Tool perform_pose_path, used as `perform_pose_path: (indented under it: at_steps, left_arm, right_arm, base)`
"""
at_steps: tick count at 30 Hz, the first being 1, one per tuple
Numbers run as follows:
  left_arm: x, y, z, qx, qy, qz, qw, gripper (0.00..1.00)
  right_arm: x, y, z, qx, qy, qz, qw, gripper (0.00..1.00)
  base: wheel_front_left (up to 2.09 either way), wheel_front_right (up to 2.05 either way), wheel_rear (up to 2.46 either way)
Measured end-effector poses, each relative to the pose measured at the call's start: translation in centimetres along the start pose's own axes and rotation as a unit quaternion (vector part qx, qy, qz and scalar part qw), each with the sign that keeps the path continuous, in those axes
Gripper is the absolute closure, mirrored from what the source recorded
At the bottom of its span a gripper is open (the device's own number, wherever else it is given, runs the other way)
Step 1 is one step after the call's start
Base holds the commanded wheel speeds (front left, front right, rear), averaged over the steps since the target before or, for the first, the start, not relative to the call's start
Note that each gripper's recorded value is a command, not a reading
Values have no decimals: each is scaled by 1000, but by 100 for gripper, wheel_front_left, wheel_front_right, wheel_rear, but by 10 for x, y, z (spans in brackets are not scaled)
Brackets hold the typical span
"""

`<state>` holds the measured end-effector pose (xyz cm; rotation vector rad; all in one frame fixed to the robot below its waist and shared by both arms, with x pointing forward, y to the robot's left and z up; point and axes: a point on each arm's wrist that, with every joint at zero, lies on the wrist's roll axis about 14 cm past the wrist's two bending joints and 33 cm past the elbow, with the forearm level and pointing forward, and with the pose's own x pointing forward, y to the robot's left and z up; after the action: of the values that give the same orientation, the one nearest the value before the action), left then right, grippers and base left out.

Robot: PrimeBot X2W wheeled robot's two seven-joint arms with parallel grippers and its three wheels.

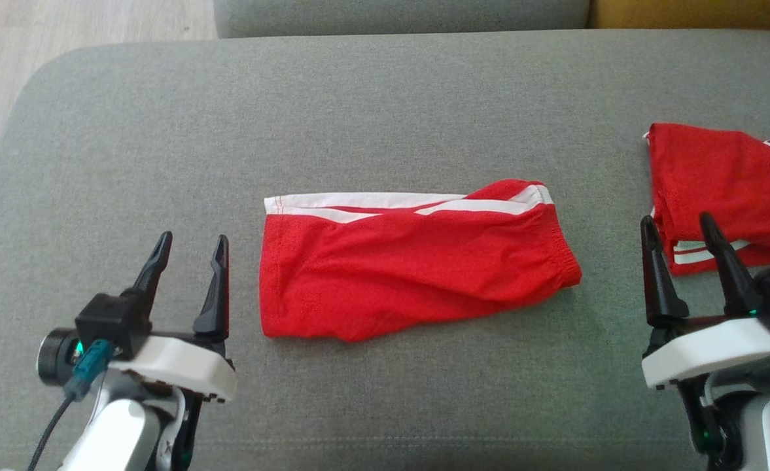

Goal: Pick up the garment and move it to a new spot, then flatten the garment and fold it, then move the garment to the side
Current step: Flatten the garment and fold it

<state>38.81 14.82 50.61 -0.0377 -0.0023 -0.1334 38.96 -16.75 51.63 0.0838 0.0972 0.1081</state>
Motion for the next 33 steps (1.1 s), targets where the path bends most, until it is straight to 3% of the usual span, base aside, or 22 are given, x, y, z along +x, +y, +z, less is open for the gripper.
perform_pose_path:
  at_steps: [10,15,20,29,33]
  left_arm:
    - [0,3,-2,1,5,2,1000,0]
    - [7,4,-4,0,7,3,1000,0]
    - [14,7,-7,-3,7,7,1000,0]
    - [24,11,-18,-9,12,13,1000,0]
    - [28,11,-22,-6,15,14,1000,0]
  right_arm:
    - [5,1,-11,7,16,3,1000,0]
    - [26,31,-36,10,60,48,997,0]
    - [48,56,-74,5,124,85,989,0]
    - [63,47,-140,-6,234,75,969,0]
    - [67,47,-151,0,255,75,964,0]
  base:
    - [0,0,0]
    - [0,0,0]
    - [0,0,0]
    - [0,0,0]
    - [0,0,0]
